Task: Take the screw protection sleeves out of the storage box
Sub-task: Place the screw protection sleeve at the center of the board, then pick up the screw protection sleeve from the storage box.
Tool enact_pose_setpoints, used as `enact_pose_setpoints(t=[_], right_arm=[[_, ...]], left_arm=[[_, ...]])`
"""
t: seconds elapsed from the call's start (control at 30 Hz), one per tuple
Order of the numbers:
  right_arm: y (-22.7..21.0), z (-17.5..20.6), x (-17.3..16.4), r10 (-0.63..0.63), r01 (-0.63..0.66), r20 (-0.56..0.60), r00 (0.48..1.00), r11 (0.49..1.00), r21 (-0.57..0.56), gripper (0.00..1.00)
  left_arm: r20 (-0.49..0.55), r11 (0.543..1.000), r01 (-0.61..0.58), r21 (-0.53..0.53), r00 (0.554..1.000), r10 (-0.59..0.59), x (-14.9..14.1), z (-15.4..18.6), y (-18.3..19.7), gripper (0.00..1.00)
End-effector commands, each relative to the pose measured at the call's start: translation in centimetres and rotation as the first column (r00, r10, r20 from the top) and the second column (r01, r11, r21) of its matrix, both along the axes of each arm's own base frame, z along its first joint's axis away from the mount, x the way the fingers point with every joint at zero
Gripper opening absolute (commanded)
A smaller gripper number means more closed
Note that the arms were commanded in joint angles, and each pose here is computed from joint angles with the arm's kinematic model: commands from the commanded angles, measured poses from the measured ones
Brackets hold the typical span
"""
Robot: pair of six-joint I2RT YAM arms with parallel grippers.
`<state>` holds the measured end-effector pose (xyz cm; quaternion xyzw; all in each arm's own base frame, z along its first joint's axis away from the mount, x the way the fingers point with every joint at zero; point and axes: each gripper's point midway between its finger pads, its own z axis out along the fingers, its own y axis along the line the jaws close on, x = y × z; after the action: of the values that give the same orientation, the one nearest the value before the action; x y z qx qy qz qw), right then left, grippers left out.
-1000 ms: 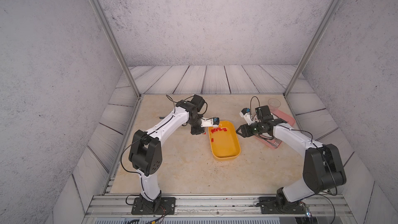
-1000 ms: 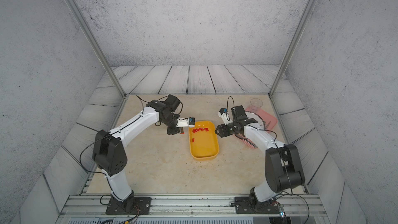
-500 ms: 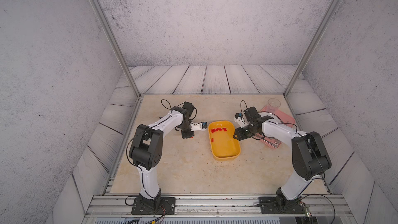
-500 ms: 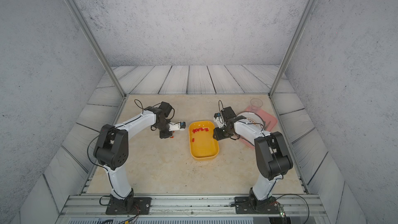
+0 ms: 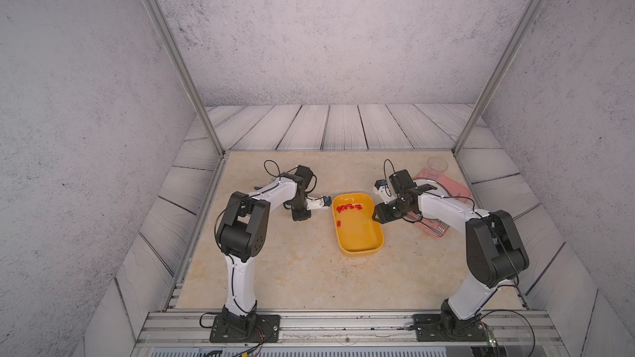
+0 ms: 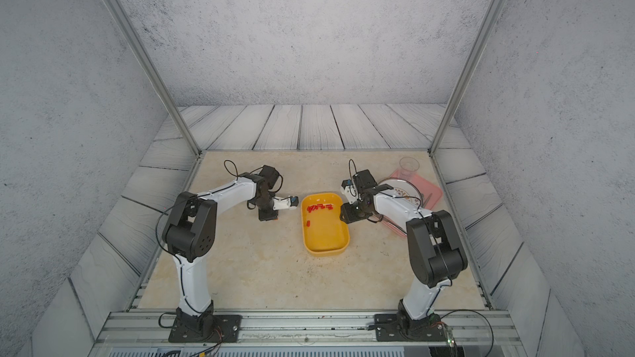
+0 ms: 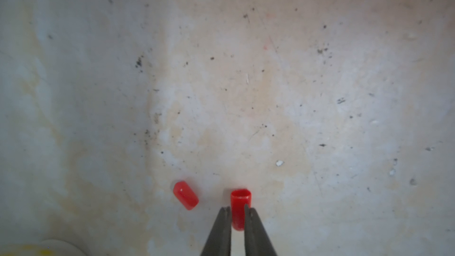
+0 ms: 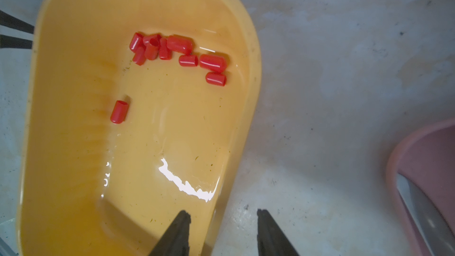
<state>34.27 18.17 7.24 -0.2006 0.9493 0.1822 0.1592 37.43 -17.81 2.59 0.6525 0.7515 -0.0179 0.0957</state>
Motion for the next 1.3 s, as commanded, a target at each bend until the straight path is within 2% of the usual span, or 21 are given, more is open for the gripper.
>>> enact_pose_setpoints(t=[0.0, 0.2, 0.33, 0.5, 0.63, 0.83, 1.07, 1.27], right_arm=[[0.2, 0.8, 0.1, 0.020, -0.020, 0.012, 1.000, 1.000, -0.001, 0.48], [0.3, 2.5, 0.1, 0.047, -0.048, 0.057, 0.997, 0.999, 0.017, 0.50], [0.1, 4.7, 0.0, 0.070, -0.074, 0.113, 0.991, 0.996, 0.039, 0.53], [-2.1, 7.7, 0.7, 0.034, -0.046, 0.200, 0.979, 0.997, 0.058, 0.57], [-6.2, 9.3, 1.9, -0.086, 0.067, 0.234, 0.968, 0.994, 0.090, 0.59], [-10.7, 10.6, 2.5, -0.224, 0.195, 0.252, 0.942, 0.972, 0.135, 0.60], [-11.8, 11.3, 2.5, -0.265, 0.224, 0.252, 0.931, 0.958, 0.181, 0.61], [-11.5, 11.2, 2.4, -0.258, 0.212, 0.236, 0.937, 0.956, 0.204, 0.61]], left_arm=[[-0.026, 1.000, -0.010, -0.005, 1.000, 0.009, -0.3, 0.3, 0.1, 0.23], [-0.027, 0.997, -0.029, -0.067, 0.999, 0.027, -0.9, 3.9, -0.8, 0.34], [-0.042, 0.990, -0.009, -0.139, 0.999, 0.003, -2.4, 7.6, -3.1, 0.39], [-0.026, 0.978, 0.122, -0.168, 0.991, -0.128, -5.0, 9.5, -7.1, 0.41], [-0.006, 0.972, 0.219, -0.088, 0.975, -0.221, -5.6, 9.3, -9.8, 0.42], [-0.020, 0.964, 0.252, 0.087, 0.968, -0.251, -4.6, 7.6, -11.5, 0.43], [-0.033, 0.947, 0.264, 0.185, 0.964, -0.262, -4.1, 5.4, -13.1, 0.46], [-0.045, 0.938, 0.269, 0.217, 0.963, -0.266, -3.7, 3.9, -14.3, 0.46]])
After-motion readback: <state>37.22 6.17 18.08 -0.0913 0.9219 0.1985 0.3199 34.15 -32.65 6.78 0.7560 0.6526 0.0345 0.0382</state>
